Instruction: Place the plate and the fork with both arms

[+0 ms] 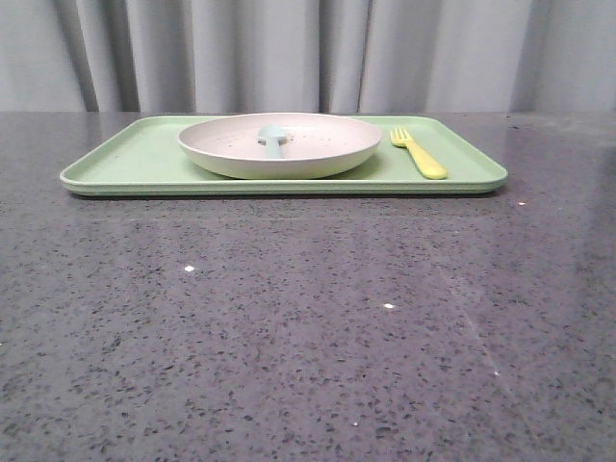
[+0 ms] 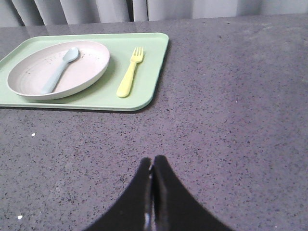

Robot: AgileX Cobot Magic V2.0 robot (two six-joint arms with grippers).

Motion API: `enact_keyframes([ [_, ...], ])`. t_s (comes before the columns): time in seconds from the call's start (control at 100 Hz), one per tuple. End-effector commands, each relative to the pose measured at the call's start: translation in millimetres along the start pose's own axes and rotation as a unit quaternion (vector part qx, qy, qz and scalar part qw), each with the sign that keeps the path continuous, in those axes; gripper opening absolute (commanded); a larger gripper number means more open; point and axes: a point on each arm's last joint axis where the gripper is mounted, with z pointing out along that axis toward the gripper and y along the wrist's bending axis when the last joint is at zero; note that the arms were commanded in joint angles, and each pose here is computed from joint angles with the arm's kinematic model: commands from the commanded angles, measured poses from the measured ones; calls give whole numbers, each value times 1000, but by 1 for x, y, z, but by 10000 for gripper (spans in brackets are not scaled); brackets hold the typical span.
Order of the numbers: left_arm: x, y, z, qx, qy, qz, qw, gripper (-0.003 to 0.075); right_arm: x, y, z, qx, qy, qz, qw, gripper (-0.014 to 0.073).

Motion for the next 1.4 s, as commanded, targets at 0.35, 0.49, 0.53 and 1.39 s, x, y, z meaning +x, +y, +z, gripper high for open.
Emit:
enact_keyframes([
  [0.35, -5, 0, -2, -2, -54, -6, 999, -20, -13, 3, -2, -10, -45, -13, 999, -66],
  [0.49, -5, 0, -2, -2, -54, -6, 999, -20, -13, 3, -2, -10, -45, -13, 999, -66],
  [0.53, -5, 0, -2, -2, -54, -6, 999, -20, -13, 3, -2, -10, -45, -13, 999, -66],
  [1.39, -5, 0, -2, -2, -54, -6, 999, -20, -9, -1, 11, 7, -146, -60, 987, -66],
])
